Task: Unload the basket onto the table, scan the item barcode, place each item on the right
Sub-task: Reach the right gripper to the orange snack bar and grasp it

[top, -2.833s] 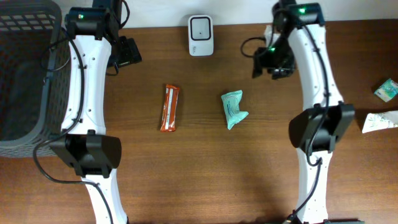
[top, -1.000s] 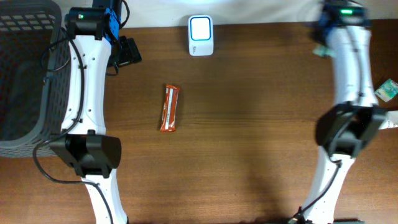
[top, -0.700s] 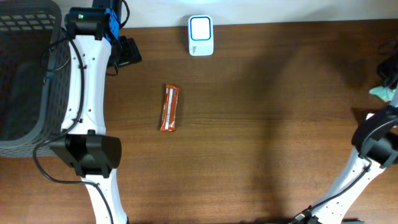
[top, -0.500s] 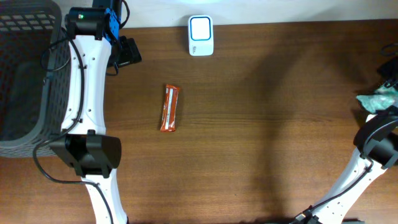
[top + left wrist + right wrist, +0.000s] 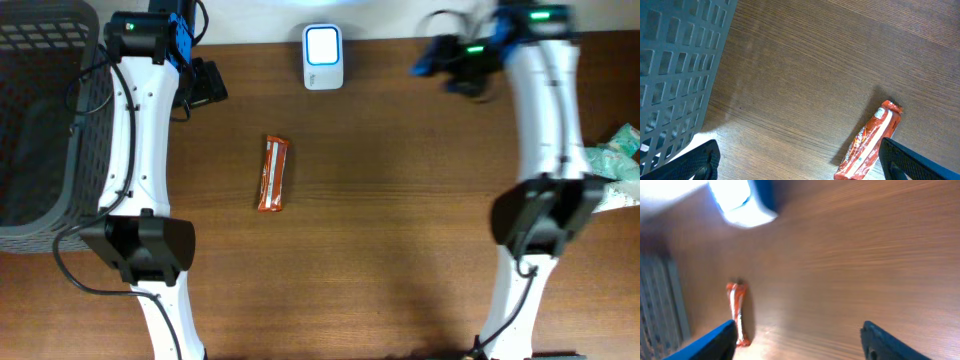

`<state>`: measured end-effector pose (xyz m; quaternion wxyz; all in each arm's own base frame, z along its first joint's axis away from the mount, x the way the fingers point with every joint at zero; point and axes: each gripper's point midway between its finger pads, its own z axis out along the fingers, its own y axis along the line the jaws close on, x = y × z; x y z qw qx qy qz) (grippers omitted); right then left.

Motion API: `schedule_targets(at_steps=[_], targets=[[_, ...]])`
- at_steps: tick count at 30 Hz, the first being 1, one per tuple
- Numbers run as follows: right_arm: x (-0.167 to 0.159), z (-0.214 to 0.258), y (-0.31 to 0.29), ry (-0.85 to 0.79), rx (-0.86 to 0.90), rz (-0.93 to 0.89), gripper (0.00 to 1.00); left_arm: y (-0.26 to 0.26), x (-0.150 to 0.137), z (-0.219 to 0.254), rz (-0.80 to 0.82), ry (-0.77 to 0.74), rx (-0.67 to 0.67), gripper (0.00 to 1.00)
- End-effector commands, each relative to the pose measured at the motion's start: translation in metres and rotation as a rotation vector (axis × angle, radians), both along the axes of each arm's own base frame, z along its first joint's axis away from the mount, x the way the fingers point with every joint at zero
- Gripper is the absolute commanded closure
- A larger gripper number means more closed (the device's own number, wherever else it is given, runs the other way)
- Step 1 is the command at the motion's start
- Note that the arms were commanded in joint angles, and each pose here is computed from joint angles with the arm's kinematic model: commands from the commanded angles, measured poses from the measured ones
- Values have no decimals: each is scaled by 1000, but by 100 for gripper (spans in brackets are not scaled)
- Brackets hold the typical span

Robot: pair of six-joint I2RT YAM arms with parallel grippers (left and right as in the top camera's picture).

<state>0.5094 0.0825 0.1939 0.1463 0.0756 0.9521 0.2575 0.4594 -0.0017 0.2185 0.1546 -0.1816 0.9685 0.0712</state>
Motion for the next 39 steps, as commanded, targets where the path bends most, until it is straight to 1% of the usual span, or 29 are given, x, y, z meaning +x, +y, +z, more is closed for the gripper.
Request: schedule_targets(at_steps=[1, 3, 5, 6, 8, 10, 11, 13, 16, 18, 19, 20, 21, 22, 23, 26, 28, 29, 32, 34, 35, 36, 37, 38, 39], targets=[[-18, -43, 96, 55, -5, 188, 28, 1, -1, 6, -7, -14, 11, 1], [-35, -81, 155, 120, 15, 211, 28, 1, -1, 6, -7, -13, 12, 1], [-47, -108, 182, 169, 26, 202, 32, 1, -1, 6, -7, -14, 11, 1], [-60, -128, 204, 198, 37, 201, 33, 1, -1, 6, -7, -14, 11, 1], [-75, -139, 233, 189, 68, 261, 34, 1, -1, 6, -7, -14, 11, 1], [-89, -146, 263, 150, 60, 317, 34, 1, -1, 6, -7, -14, 11, 1], [-90, -149, 267, 154, 30, 271, 34, 1, -1, 6, -7, -14, 11, 1], [-90, -155, 268, 167, -30, 161, 41, 1, -1, 6, -7, -14, 11, 1], [-92, -155, 275, 149, -44, 162, 43, 1, -1, 6, -7, -14, 11, 1], [-95, -166, 272, 150, -68, 158, 44, 1, -1, 6, -7, -14, 11, 1], [-98, -171, 270, 158, -73, 158, 47, 1, -1, 6, -7, -14, 11, 1], [-99, -174, 269, 162, -76, 159, 53, 1, -1, 6, -7, -14, 11, 1], [-99, -175, 269, 163, -76, 159, 66, 1, -1, 6, -7, -14, 11, 1], [-98, -176, 268, 158, -85, 154, 89, 1, -1, 6, -7, -14, 11, 1], [-96, -177, 264, 150, -106, 147, 96, 1, -1, 6, -7, -14, 11, 1], [-85, -169, 235, 142, -203, 91, 96, 1, -1, 6, -7, -14, 11, 1], [-74, -151, 192, 128, -345, 18, 96, 1, -1, 6, -7, -14, 11, 1], [-69, -135, 171, 106, -408, 22, 96, 1, -1, 6, -7, -14, 11, 1], [-71, -113, 133, 135, -518, -26, 96, 1, -1, 6, -7, -14, 11, 1], [-76, -111, 126, 156, -542, 1, 96, 1, -1, 6, -7, -14, 11, 1], [-78, -111, 134, 147, -525, 75, 96, 1, -1, 6, -7, -14, 11, 1], [-80, -111, 145, 129, -496, 157, 92, 1, -1, 6, -7, -14, 11, 1], [-83, -109, 166, 87, -444, 299, 86, 1, -1, 6, -7, -13, 12, 1], [-86, -108, 181, 49, -423, 393, 79, 1, -1, 6, -7, -14, 11, 1], [-88, -108, 189, 25, -429, 441, 72, 1, -1, 6, -7, -14, 11, 1]])
